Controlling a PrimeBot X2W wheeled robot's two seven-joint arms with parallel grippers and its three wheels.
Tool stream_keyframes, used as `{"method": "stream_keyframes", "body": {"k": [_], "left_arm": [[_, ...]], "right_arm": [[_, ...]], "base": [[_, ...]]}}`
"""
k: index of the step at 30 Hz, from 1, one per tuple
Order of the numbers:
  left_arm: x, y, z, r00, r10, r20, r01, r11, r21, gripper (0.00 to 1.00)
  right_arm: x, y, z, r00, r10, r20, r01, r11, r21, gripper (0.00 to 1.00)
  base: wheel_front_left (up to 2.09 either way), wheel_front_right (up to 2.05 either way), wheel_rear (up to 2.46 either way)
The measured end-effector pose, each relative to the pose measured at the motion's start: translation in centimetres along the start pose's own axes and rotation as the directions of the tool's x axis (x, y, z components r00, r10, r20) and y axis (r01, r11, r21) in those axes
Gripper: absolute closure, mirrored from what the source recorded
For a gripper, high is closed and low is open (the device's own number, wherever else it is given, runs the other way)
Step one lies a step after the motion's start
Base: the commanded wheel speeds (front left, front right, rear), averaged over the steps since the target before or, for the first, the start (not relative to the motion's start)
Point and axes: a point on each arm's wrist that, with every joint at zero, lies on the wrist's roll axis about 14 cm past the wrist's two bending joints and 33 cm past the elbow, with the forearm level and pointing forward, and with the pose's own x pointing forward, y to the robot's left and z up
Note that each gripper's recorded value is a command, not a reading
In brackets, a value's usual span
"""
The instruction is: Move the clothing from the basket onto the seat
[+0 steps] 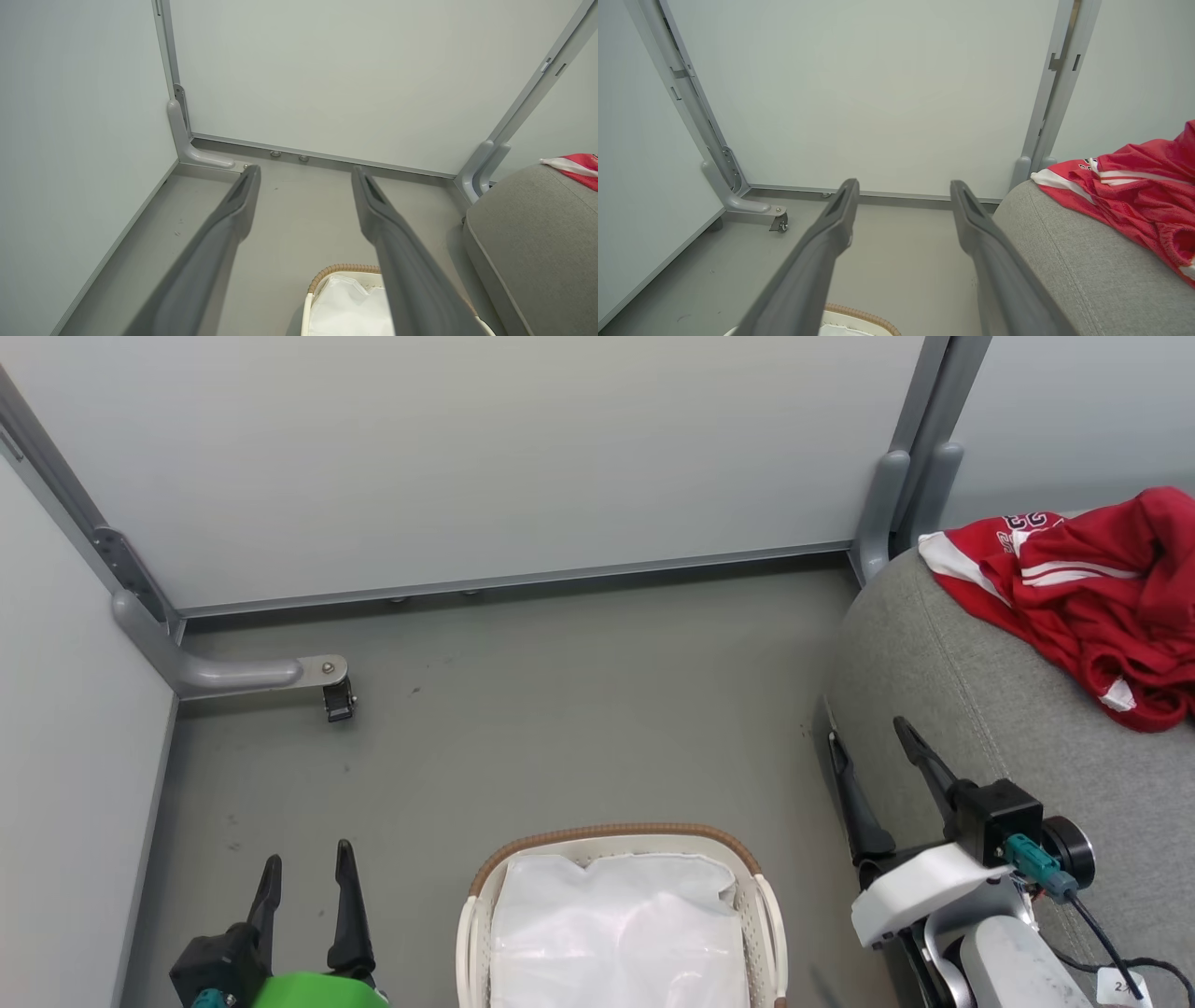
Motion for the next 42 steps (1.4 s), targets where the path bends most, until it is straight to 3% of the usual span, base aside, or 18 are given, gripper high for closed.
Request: {"method": "stream_keyframes", "body": {"k": [7, 37, 38, 42], "left_arm": [[-0.6, -0.6, 0.1, 1.000, -0.014, 0.005, 0.014, 1.000, -0.003, 0.00], [-0.9, -1.3, -0.7, 0.999, -0.044, -0.018, 0.044, 0.999, -0.007, 0.00], [-0.9, -1.3, -0.8, 0.999, -0.044, -0.021, 0.044, 0.999, -0.009, 1.00], [-1.1, -1.1, -1.8, 0.998, -0.037, -0.053, 0.037, 0.999, -0.008, 1.00]], "right_arm": [[-1.6, -0.5, -0.6, 0.999, -0.028, -0.020, 0.028, 1.000, 0.012, 0.00], [-2.1, -1.0, -1.4, 0.998, -0.047, -0.047, 0.048, 0.999, 0.023, 0.00], [-2.1, -1.1, -1.4, 0.998, -0.049, -0.047, 0.050, 0.998, 0.023, 1.00], [-3.0, -1.1, -2.9, 0.994, -0.056, -0.095, 0.060, 0.998, 0.032, 1.00]], "base": [[0.00, 0.00, 0.00], [0.00, 0.00, 0.00], [0.00, 0.00, 0.00], [0.00, 0.00, 0.00]]}}
